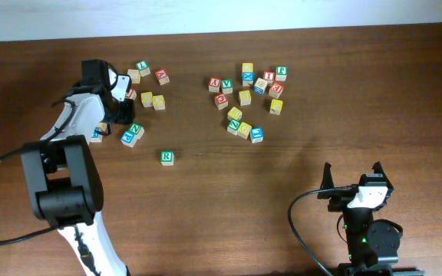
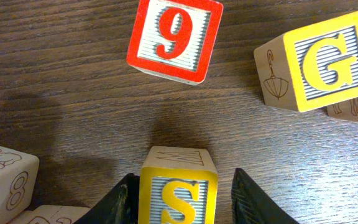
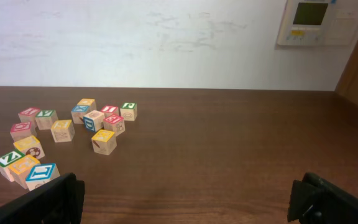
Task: Spell out RSS
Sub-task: 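Reach the left gripper to the yellow S block and grasp it, then carry the yellow S block and lower it right of the R block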
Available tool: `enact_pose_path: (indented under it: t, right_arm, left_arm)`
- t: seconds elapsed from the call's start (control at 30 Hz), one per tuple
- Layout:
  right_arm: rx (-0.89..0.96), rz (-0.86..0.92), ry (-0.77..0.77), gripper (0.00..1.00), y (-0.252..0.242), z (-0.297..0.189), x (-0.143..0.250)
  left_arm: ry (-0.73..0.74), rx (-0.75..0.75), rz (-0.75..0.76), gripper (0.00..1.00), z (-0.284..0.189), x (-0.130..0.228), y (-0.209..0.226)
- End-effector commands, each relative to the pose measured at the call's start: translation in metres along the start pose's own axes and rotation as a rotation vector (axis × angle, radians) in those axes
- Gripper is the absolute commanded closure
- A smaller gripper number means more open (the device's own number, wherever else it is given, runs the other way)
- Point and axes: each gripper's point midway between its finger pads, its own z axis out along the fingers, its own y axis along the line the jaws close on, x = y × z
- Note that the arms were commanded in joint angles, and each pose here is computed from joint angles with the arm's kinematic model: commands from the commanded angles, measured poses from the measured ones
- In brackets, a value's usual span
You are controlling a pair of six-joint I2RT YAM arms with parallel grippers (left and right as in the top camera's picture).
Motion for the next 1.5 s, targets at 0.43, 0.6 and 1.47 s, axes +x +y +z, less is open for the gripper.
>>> enact_pose_path:
  t: [0.43, 0.6, 1.47]
  right_arm:
    - [0.006, 0.011, 0.005, 0.02, -0.001, 0.000, 0.003]
    - [0.006, 0.011, 0.005, 0.02, -0.001, 0.000, 0.003]
    - [0.006, 0.011, 0.005, 0.02, -0.001, 0.000, 0.003]
  left_arm:
    - [0.006, -0.004, -0.044, 0.72, 0.002, 0.000, 0.002]
    - [-0.045, -0.014, -0.053, 0.74, -0.019, -0.013, 0.004]
    - [0.053, 0.442, -0.290, 0.84, -0.193, 0.021, -0.141]
